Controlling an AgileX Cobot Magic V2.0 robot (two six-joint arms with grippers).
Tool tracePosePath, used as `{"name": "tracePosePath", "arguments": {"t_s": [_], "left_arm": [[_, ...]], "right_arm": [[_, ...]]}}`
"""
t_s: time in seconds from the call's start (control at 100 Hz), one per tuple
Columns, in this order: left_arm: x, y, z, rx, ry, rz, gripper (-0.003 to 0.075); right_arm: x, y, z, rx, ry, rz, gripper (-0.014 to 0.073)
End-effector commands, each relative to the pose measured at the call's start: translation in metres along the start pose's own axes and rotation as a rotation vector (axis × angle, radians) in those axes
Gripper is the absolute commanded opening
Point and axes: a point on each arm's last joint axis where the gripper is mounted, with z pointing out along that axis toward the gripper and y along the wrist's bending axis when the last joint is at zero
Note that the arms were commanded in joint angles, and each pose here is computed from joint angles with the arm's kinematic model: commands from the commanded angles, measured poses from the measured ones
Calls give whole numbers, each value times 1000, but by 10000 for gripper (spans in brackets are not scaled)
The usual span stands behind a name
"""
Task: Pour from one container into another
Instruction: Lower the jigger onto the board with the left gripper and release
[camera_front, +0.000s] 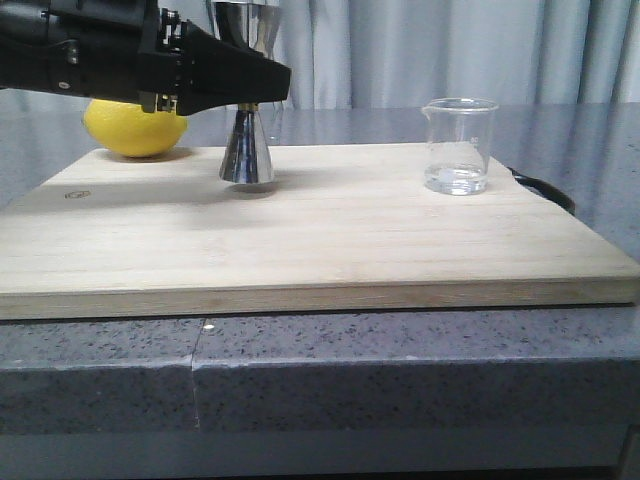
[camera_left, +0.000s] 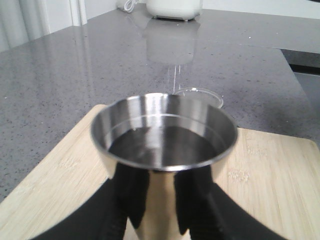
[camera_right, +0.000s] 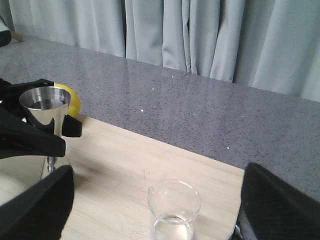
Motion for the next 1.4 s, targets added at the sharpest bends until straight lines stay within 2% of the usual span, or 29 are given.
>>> {"name": "tracePosePath", "arguments": {"t_s": [0.0, 1.02, 1.16, 1.39], "left_arm": [[-35, -7, -5, 50, -163, 44, 188], [-27, -7, -4, 67, -114, 53, 195], [-27, -7, -4, 67, -114, 53, 250], [-26, -5, -4, 55, -102, 40, 405]], "right_arm": [[-17, -2, -5, 21, -110, -19, 613], [-17, -2, -5, 21, -110, -19, 613], [-17, -2, -5, 20, -107, -19, 613], [-18, -1, -4, -3, -39, -19, 613]]}}
